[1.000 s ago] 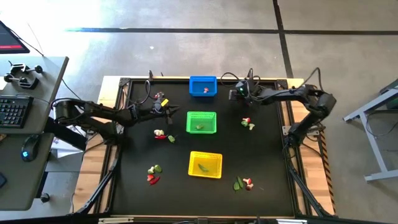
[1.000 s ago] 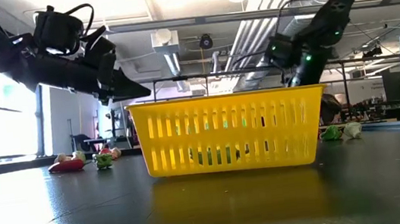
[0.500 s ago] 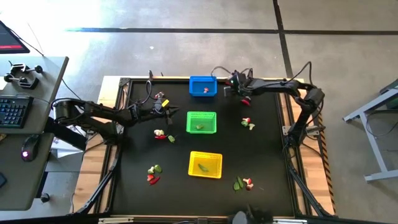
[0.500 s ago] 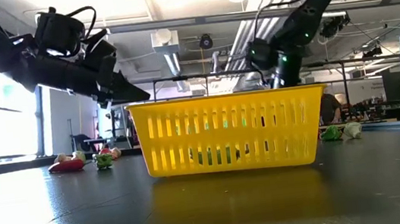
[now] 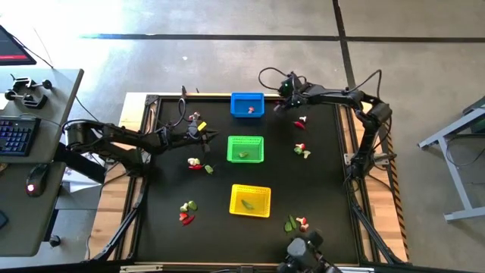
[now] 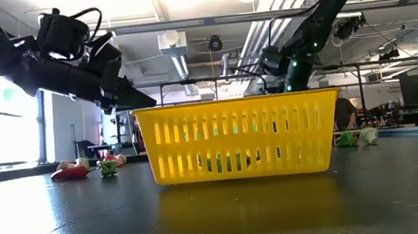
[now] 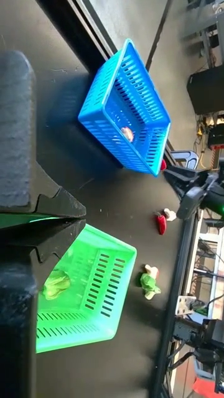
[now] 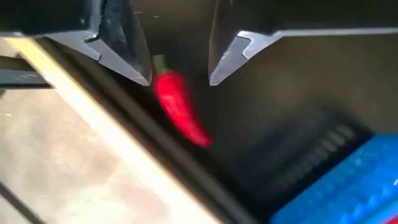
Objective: Sort produce into baskets
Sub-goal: Put the red chili pepper into the yellow bin
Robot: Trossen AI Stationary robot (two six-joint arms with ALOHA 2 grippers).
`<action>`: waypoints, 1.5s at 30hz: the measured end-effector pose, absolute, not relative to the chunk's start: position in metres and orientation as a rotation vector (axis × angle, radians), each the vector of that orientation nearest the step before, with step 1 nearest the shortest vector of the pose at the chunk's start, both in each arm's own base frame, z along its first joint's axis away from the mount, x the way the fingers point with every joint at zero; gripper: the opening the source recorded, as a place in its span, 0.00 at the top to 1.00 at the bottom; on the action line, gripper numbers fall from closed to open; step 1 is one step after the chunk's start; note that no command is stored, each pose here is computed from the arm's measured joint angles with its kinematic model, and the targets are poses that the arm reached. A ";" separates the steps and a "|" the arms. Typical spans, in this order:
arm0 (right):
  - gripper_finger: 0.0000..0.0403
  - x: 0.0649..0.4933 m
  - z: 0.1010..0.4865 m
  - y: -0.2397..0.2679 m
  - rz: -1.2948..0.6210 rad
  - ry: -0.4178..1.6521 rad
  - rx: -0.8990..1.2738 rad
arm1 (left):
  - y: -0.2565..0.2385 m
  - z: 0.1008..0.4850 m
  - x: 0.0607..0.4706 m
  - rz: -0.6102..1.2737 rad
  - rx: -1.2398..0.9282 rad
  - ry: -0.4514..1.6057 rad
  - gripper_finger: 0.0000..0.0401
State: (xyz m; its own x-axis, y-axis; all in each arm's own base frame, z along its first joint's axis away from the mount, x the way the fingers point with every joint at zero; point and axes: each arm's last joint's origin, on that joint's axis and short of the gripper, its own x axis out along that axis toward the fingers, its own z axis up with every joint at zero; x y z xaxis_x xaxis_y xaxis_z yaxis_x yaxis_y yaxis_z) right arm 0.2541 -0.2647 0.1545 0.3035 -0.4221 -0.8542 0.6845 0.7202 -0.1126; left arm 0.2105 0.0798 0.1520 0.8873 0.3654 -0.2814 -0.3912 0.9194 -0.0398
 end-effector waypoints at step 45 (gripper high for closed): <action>1.00 0.245 0.178 -0.255 -0.568 1.025 0.265 | 0.080 0.150 0.210 0.393 -0.101 0.299 1.00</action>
